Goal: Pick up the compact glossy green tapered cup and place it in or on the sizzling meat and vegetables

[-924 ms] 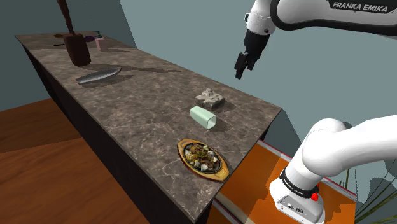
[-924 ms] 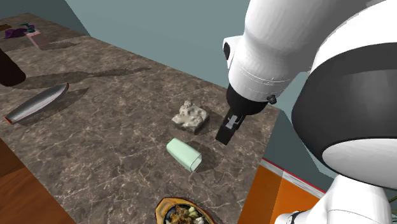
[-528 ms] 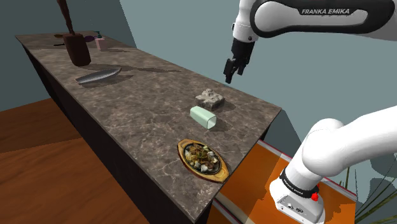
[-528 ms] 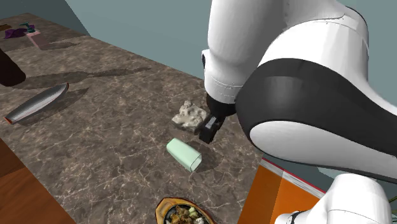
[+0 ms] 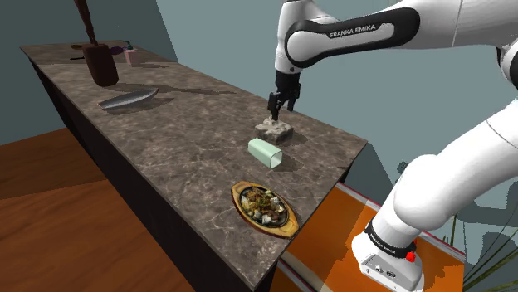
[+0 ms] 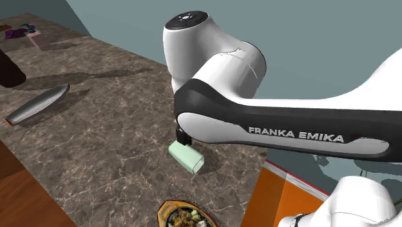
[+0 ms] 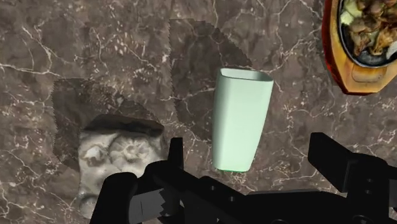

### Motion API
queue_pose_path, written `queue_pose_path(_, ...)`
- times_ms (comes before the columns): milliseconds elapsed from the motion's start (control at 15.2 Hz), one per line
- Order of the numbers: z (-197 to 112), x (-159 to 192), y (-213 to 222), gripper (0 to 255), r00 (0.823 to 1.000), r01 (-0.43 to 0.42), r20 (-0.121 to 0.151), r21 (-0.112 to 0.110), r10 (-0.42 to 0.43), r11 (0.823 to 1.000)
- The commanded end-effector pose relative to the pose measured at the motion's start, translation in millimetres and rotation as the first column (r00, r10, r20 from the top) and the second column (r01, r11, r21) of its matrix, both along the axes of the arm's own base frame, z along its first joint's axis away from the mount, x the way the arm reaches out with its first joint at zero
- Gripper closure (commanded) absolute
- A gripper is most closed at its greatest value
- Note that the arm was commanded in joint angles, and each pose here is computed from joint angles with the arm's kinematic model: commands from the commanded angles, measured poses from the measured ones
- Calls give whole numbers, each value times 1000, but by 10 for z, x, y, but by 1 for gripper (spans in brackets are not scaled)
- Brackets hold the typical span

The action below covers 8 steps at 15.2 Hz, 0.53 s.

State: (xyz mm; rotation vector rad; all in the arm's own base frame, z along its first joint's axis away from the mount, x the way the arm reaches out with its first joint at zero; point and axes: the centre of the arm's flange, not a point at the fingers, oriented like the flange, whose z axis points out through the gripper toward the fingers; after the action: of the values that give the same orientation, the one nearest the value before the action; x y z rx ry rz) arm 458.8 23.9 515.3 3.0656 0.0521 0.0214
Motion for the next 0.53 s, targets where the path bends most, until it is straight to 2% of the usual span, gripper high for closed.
queue_pose_path(0,-220,209,8,0,1000,3,-23,12,-3,1000)
queue_pose_path(462,-946,898,41,0,995,13,-102,51,-8,999)
